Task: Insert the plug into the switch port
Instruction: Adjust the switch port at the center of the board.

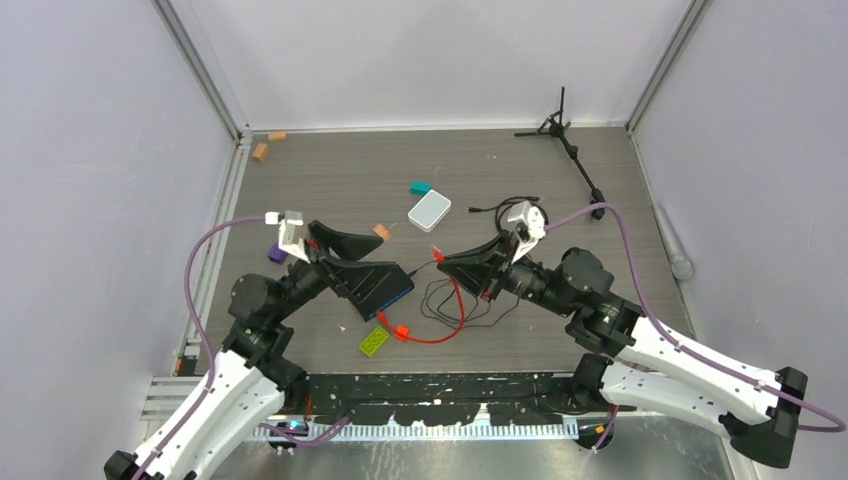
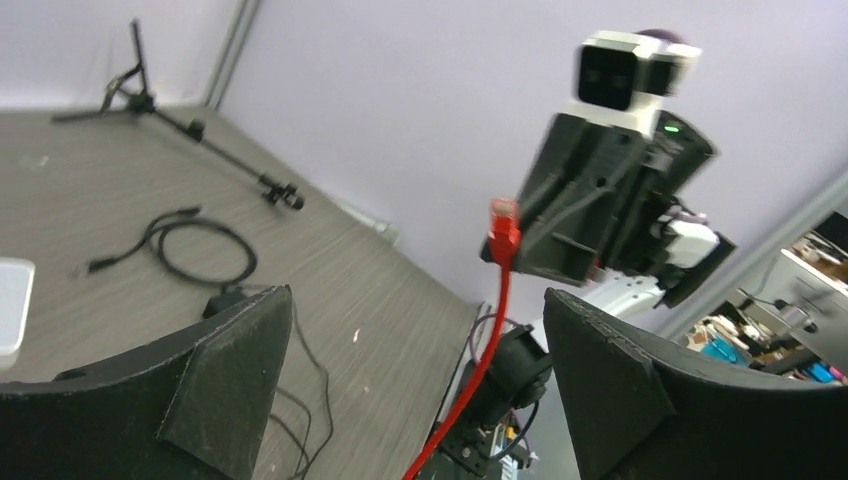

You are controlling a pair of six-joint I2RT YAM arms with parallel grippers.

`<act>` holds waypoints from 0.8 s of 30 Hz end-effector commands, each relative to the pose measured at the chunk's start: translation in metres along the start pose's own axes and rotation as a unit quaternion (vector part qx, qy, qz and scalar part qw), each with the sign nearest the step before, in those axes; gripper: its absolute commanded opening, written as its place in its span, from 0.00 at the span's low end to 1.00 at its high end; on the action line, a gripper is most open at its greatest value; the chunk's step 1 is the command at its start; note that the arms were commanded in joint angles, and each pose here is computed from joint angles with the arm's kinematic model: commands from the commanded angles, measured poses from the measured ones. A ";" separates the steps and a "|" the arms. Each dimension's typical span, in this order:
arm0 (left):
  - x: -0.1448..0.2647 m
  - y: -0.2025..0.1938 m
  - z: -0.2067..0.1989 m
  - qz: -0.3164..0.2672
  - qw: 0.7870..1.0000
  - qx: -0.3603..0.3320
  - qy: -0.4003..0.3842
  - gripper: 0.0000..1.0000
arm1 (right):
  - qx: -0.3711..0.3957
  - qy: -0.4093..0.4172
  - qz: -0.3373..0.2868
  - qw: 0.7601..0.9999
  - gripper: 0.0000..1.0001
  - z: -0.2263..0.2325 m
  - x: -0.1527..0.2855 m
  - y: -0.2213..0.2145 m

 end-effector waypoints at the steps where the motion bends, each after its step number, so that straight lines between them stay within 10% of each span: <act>1: -0.009 -0.006 0.024 0.029 0.995 0.032 0.086 0.97 | 0.089 -0.085 0.031 0.992 0.01 -0.005 0.002 0.002; 24: -0.007 -0.031 0.004 0.105 0.982 -0.023 -0.158 0.87 | 0.179 0.030 0.061 0.982 0.00 0.090 -0.032 -0.002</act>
Point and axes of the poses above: each gripper's point midway between its finger pads, its own x axis back along the fingers, its own z axis along the line the jaws close on, y = z × x, the point moved 8 cm from there along x, back along the fingers, and after that the axes turned 5 degrees about x, right-handed, at the moved point
